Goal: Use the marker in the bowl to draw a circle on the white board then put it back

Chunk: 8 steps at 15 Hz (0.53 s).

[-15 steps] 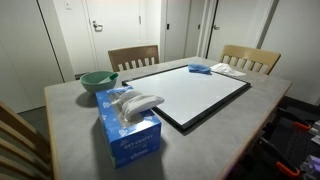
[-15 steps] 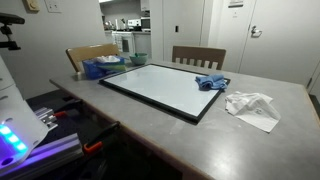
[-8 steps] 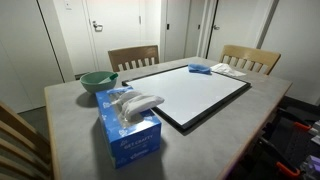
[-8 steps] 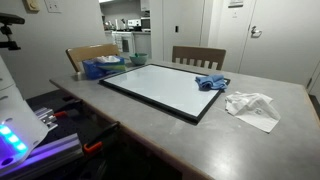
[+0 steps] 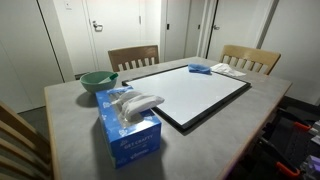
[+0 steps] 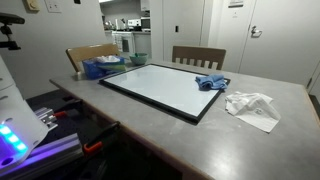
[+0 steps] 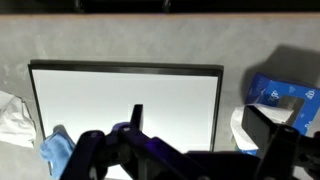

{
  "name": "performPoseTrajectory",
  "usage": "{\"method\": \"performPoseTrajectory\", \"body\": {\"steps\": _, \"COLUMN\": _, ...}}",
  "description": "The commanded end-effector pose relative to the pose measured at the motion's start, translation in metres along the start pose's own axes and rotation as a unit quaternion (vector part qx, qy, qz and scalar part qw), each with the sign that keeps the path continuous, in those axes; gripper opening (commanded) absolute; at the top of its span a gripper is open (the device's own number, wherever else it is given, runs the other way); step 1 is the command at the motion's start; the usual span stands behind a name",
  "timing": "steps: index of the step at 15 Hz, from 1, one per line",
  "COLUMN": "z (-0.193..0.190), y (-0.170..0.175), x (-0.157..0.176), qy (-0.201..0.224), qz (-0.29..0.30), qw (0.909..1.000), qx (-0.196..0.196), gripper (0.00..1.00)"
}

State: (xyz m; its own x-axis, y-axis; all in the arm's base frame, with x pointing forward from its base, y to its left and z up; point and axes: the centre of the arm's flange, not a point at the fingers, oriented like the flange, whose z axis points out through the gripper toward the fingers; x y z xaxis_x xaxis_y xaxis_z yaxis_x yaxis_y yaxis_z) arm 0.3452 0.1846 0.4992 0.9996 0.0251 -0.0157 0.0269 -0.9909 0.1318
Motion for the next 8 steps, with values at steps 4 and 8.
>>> {"method": "performPoseTrajectory", "body": {"steps": 4, "z": 0.028, "y": 0.014, "x": 0.057, "qy": 0.139, "qz": -0.072, "qw": 0.9876, "qx": 0.016, "gripper": 1.0}}
{"method": "performPoseTrajectory", "body": {"steps": 8, "z": 0.018, "y": 0.02, "x": 0.066, "qy": 0.176, "qz": -0.072, "qw": 0.9811, "qx": 0.038, "gripper": 1.0}}
